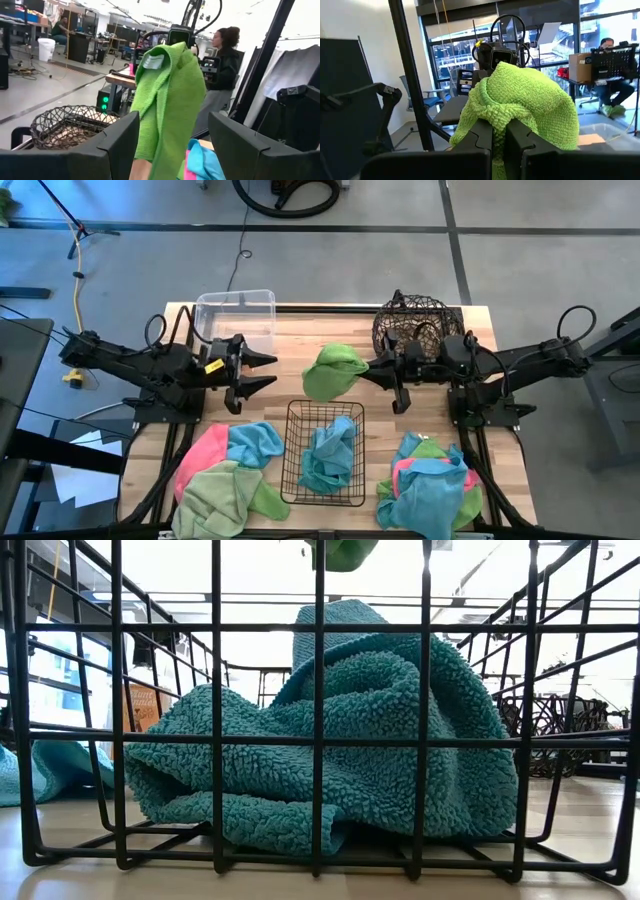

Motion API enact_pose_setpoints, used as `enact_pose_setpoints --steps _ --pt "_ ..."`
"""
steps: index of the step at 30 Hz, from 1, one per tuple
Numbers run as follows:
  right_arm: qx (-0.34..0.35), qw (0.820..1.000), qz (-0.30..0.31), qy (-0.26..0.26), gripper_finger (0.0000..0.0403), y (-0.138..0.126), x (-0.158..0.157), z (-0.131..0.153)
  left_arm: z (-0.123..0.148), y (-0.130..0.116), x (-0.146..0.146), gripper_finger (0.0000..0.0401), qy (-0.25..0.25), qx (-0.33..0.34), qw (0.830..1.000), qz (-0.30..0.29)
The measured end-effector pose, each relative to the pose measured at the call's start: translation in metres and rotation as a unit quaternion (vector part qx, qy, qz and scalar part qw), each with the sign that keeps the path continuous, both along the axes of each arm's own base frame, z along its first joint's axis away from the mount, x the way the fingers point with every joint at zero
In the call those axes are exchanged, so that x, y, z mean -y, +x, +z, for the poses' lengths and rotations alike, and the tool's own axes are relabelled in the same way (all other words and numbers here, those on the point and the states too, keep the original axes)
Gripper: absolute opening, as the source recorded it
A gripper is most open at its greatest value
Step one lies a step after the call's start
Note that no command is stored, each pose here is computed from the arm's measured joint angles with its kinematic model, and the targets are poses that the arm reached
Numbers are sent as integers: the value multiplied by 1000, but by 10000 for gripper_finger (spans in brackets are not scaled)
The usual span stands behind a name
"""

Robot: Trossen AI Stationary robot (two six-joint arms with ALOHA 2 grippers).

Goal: Sort microfiber towel by color & place in baskets
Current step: Put the green towel into the top right basket

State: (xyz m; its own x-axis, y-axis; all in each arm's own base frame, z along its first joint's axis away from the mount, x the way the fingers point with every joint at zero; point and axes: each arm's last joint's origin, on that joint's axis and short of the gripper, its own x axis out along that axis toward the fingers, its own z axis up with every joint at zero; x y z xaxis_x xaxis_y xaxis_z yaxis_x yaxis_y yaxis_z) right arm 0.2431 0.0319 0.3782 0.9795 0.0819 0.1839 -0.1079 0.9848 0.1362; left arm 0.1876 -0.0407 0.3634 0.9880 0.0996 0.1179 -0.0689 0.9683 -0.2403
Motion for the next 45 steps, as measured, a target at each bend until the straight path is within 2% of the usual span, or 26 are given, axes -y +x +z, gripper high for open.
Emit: enact_pose_setpoints --steps 3,5,9,13,16,19,22,26,28,29,34,38,45 --pt "0 1000 -11 -3 5 -1 3 1 -1 1 0 225 0 -1 1000 1" --pt "-6 999 -42 -3 5 -6 11 2 -1 2 0 225 0 -3 1000 5" --pt "-42 989 -144 6 5 -22 35 3 -2 3 -2 225 1 -5 1000 13" --pt "-86 965 -245 16 5 -42 58 1 -2 3 -5 225 -2 -5 999 36" --pt "-138 929 -339 53 5 -57 72 -6 -2 3 -6 225 -2 -5 999 42" --pt "-230 874 -422 66 5 -72 85 -15 -2 3 -6 225 -2 -5 999 42" --pt "-311 818 -478 84 5 -87 97 -27 -2 3 -6 225 -2 -5 999 42" --pt "-377 751 -530 115 5 -107 115 -40 -2 3 -6 225 -3 -5 999 46" --pt "-402 725 -543 135 5 -115 123 -45 -2 3 -6 225 -3 -5 999 46" --pt "-409 717 -544 148 5 -117 127 -48 -2 3 -6 225 -3 -5 999 46" --pt "-450 715 -485 225 5 -122 145 -72 -2 3 -7 225 -6 -5 998 57" --pt "-484 706 -439 272 6 -121 159 -94 -2 3 -7 225 -10 -5 998 62" --pt "-495 673 -453 311 26 -110 178 -117 -2 3 -7 225 -39 0 998 59"
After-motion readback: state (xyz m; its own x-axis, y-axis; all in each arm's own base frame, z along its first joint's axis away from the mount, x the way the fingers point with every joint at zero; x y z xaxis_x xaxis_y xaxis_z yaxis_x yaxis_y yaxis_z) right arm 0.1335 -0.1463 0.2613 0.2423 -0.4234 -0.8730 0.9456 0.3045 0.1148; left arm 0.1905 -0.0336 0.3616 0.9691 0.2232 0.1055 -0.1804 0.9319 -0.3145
